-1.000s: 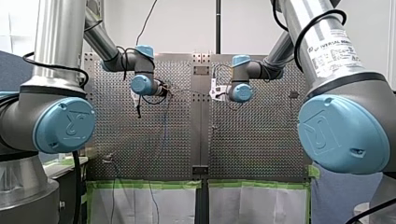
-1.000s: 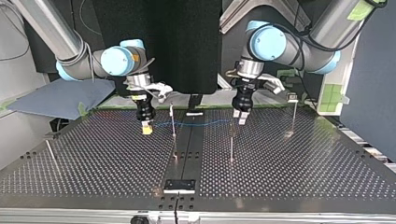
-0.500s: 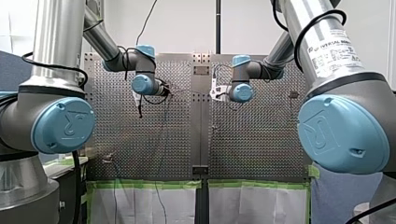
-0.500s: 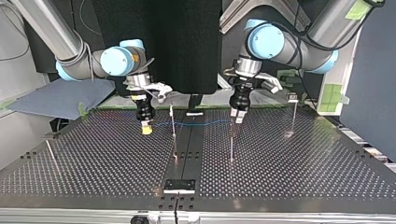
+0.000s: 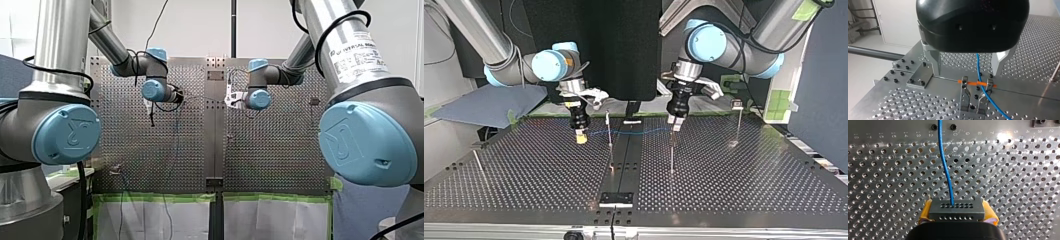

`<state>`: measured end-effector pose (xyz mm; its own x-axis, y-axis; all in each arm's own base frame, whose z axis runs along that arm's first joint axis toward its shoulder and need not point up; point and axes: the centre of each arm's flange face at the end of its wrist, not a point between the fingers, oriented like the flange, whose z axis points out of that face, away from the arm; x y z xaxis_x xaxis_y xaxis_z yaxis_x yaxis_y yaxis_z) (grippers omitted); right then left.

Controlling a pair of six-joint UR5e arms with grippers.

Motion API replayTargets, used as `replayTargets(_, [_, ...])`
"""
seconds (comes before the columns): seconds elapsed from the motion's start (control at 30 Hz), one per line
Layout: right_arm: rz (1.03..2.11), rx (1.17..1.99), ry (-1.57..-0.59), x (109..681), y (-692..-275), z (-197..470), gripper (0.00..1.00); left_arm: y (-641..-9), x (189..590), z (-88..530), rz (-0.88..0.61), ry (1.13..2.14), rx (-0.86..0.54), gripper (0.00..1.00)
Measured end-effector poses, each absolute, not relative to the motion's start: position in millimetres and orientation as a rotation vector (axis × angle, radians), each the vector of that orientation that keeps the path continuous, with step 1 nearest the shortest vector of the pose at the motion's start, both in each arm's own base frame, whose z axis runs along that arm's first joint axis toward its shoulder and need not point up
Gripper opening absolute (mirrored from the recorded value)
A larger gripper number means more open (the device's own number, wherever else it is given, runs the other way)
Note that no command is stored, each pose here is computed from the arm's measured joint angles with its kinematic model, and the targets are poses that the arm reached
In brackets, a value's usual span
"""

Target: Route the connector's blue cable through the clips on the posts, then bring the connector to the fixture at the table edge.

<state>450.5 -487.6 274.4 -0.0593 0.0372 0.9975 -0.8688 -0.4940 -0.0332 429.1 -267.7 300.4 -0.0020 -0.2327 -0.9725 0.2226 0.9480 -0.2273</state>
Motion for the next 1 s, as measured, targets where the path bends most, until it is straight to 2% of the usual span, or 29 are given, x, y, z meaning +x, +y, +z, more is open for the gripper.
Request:
replayTargets(0.7, [1.639,1.513,-0.92,449,-489,274,0.0,-278,416,295,-0.293,1.531,0.011,1.0])
replayTargets(1.0, [1.64,1.511,-0.92,449,-489,274,0.0,-293,414,301,-0.311,1.513,0.01,1.0])
